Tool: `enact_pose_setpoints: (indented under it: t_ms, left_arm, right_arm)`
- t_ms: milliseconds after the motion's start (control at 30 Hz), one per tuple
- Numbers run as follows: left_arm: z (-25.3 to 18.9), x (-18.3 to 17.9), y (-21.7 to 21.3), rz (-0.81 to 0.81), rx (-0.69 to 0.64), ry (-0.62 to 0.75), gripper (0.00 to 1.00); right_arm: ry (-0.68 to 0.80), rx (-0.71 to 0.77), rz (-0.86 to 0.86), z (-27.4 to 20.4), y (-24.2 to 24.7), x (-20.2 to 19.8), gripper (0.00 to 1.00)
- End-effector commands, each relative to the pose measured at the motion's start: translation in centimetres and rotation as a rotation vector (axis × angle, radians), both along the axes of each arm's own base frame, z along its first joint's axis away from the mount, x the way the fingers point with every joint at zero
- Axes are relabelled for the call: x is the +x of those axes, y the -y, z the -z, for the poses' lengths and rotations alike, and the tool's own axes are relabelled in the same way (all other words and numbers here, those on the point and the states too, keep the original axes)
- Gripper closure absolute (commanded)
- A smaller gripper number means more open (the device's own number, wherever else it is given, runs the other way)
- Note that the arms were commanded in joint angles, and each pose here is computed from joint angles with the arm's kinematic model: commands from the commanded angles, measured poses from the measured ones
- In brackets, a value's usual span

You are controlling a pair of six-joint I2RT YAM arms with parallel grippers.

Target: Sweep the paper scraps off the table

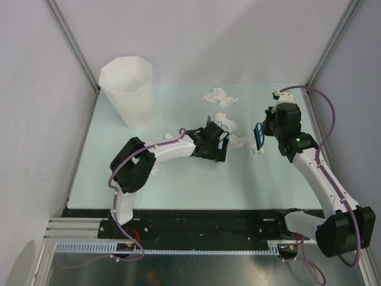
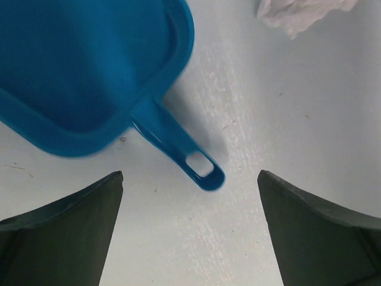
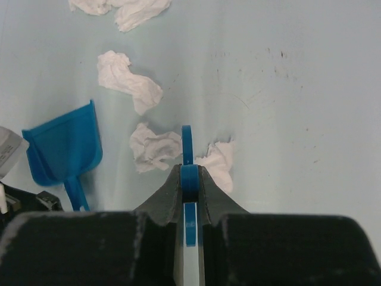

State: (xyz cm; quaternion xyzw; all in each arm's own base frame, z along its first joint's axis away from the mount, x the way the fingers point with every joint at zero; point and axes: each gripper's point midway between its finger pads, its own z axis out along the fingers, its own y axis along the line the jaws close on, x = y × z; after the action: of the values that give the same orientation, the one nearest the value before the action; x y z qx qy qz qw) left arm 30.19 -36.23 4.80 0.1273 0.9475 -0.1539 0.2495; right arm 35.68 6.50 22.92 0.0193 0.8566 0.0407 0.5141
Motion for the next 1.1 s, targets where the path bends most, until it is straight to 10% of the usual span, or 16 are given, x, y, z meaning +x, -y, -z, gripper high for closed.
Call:
enact_pose_setpoints:
  t_ms: [0,467,700,1067]
  left_arm:
    - [-0.2,0.3,2.0,-0.02,-0.037,-0.018,0.05]
    - [3.5,3.0,-0.2,-0.061,0.066,-0.008,0.43]
    - [3.1,3.9,-3.9,-0.018,0.006,-0.094,1.0]
    - [-11.7,4.4,-8.9,0.388,-0.004,0.345,1.0]
  right_arm:
    - [0.057,-0.011,0.001,-1.8,0.5,-0.6,1.0]
    - [0.081,0.018,-0.082,-2.6,-0.7,-1.7,1.0]
    - [0.11,0.038,-0.114,-3.6,-1.3,-2.3,1.0]
    - [0.251,0.137,-0.517,-7.4,-13.7,-5.8,1.0]
